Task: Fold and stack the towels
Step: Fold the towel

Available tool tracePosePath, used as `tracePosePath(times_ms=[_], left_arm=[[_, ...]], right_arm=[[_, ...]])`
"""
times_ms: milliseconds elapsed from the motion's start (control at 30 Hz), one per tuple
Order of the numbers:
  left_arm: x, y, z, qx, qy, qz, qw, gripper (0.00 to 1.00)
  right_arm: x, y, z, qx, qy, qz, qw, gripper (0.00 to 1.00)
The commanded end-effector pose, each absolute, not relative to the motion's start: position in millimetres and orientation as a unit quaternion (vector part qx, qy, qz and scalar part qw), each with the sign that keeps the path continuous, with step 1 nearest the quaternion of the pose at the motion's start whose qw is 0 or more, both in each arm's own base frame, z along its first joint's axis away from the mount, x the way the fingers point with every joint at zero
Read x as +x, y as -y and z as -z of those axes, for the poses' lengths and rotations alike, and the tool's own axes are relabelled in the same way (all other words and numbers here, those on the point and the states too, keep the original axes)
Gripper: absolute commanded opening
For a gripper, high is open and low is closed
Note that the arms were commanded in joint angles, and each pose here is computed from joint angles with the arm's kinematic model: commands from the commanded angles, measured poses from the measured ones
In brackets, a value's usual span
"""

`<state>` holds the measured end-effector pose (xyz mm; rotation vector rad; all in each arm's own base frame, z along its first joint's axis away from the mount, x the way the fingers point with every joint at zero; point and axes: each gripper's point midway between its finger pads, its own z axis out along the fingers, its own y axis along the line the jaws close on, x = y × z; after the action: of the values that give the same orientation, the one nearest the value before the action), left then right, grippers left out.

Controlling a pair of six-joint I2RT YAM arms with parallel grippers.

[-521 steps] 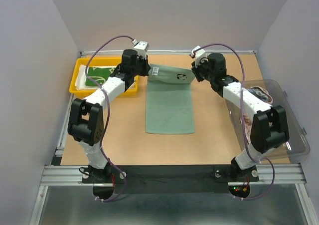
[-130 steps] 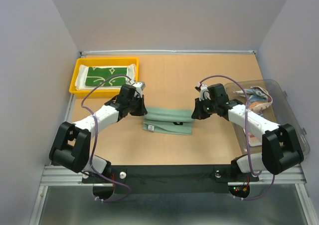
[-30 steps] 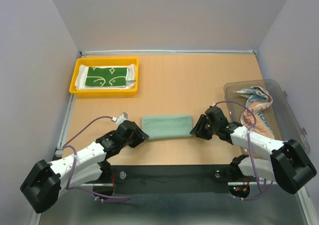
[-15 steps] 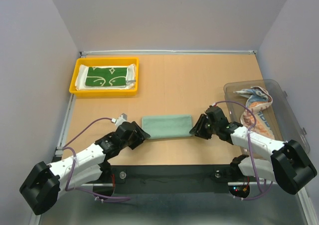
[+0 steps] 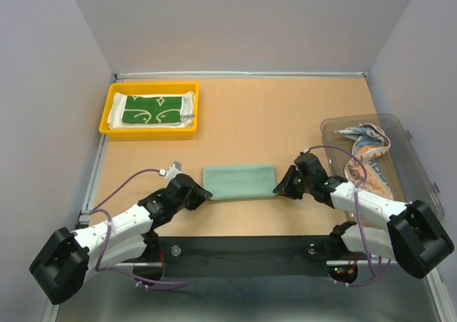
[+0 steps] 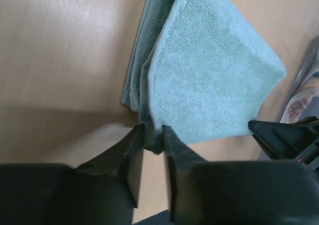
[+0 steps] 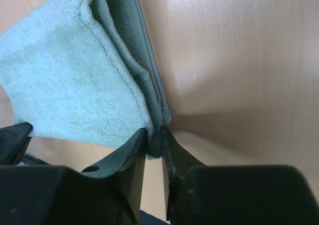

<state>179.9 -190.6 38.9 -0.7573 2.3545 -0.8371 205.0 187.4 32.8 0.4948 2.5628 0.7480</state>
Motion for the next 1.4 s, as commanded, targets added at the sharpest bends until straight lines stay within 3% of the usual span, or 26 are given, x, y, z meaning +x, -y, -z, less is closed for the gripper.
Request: tracePosePath(times_ms=[0, 67, 200, 533, 833, 1133, 1367], left_arm=[[184, 193, -42, -0.277, -0.865, 0.318, 0.272, 0.21], [185, 193, -45, -0.274, -0.865, 0.319, 0.275, 0.10], [188, 189, -57, -0.278, -0.862, 0.313, 0.287, 0.00], [225, 173, -117, -0.270, -0.840, 0.295, 0.368, 0.00], [272, 154, -134, -0.257, -0.841, 0.261, 0.400, 0.00], [299, 148, -133, -0.248, -0.846, 0.246, 0.402, 0.00], [284, 156, -115, -0.247, -0.853, 0.275, 0.368, 0.00]], right_arm=[[210, -192, -42, 0.179, -0.913, -0.288, 0.228, 0.19], [212, -193, -47, 0.177, -0.910, -0.293, 0.233, 0.10], [217, -197, -58, 0.173, -0.905, -0.304, 0.243, 0.01], [260, -203, -113, 0.155, -0.888, -0.295, 0.317, 0.00], [298, -211, -132, 0.143, -0.885, -0.269, 0.352, 0.01], [346, -214, -148, 0.128, -0.883, -0.238, 0.385, 0.01], [347, -213, -132, 0.127, -0.891, -0.227, 0.371, 0.01]])
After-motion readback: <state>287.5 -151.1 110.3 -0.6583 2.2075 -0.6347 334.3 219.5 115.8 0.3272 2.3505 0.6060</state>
